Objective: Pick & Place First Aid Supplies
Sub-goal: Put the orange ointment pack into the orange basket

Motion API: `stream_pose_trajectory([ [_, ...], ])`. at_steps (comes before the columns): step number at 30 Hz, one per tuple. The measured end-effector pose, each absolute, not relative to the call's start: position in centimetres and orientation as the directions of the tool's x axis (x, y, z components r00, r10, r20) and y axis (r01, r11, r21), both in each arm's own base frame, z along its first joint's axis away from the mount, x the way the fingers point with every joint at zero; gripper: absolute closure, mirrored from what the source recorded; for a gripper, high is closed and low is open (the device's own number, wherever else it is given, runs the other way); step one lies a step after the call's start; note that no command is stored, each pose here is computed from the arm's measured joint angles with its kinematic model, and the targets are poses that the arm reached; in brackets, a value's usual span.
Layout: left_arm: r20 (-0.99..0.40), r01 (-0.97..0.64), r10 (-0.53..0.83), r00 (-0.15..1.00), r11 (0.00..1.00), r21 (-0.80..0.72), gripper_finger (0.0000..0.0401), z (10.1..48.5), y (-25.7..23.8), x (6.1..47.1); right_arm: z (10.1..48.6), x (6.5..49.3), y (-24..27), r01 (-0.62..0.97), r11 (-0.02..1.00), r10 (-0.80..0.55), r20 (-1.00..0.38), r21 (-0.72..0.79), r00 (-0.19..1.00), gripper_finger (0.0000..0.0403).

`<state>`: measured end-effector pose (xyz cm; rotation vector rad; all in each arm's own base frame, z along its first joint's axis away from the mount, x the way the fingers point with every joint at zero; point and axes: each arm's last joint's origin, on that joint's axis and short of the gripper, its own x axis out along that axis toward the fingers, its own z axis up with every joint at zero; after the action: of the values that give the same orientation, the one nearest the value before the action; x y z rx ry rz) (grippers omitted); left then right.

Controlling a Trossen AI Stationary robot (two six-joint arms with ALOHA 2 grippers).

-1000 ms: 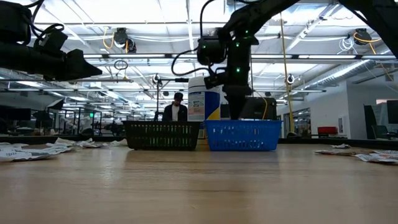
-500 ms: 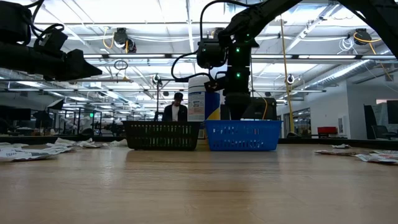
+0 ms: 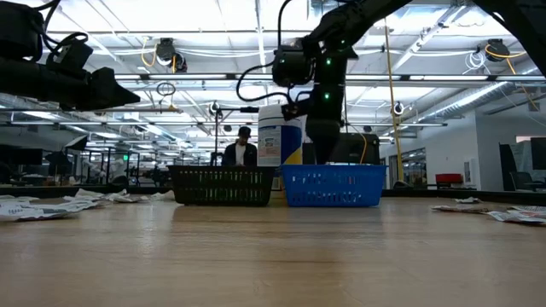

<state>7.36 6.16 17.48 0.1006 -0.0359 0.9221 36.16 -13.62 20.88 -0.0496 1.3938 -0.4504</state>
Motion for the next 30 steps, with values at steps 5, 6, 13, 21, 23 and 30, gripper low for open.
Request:
stream_pose_trajectory([
  [5,0.074,-0.797,0.794,0.604,0.6,0.071,0.0093,17.5,6.2,7.4,22.7,35.0,-14.0,0.472,0.845,-0.343,-0.932,-0.251,0.119,0.0205],
  [6,0.074,-0.797,0.794,0.604,0.6,0.071,0.0093,17.5,6.2,7.4,23.0,34.7,-14.0,0.516,0.823,-0.343,-0.932,-0.238,0.117,0.0206],
  [13,0.074,-0.797,0.793,0.604,0.6,0.071,0.0093,17.5,6.2,7.4,24.1,32.6,-14.5,0.803,0.584,-0.355,-0.927,-0.118,0.123,0.02],
  [21,0.074,-0.797,0.793,0.604,0.6,0.071,0.0093,17.5,6.2,7.4,24.3,30.2,-14.1,0.982,0.183,-0.357,-0.927,0.052,0.116,0.0198],
  [23,0.074,-0.797,0.793,0.604,0.6,0.071,0.0093,17.5,6.2,7.4,23.9,29.7,-13.9,0.986,0.149,-0.358,-0.926,0.07,0.12,0.0198],
  [30,0.074,-0.797,0.794,0.604,0.6,0.071,0.0093,17.5,6.2,7.4,22.1,24.9,-12.7,0.999,0.04,-0.33,-0.943,0.034,0.045,0.0193],
])
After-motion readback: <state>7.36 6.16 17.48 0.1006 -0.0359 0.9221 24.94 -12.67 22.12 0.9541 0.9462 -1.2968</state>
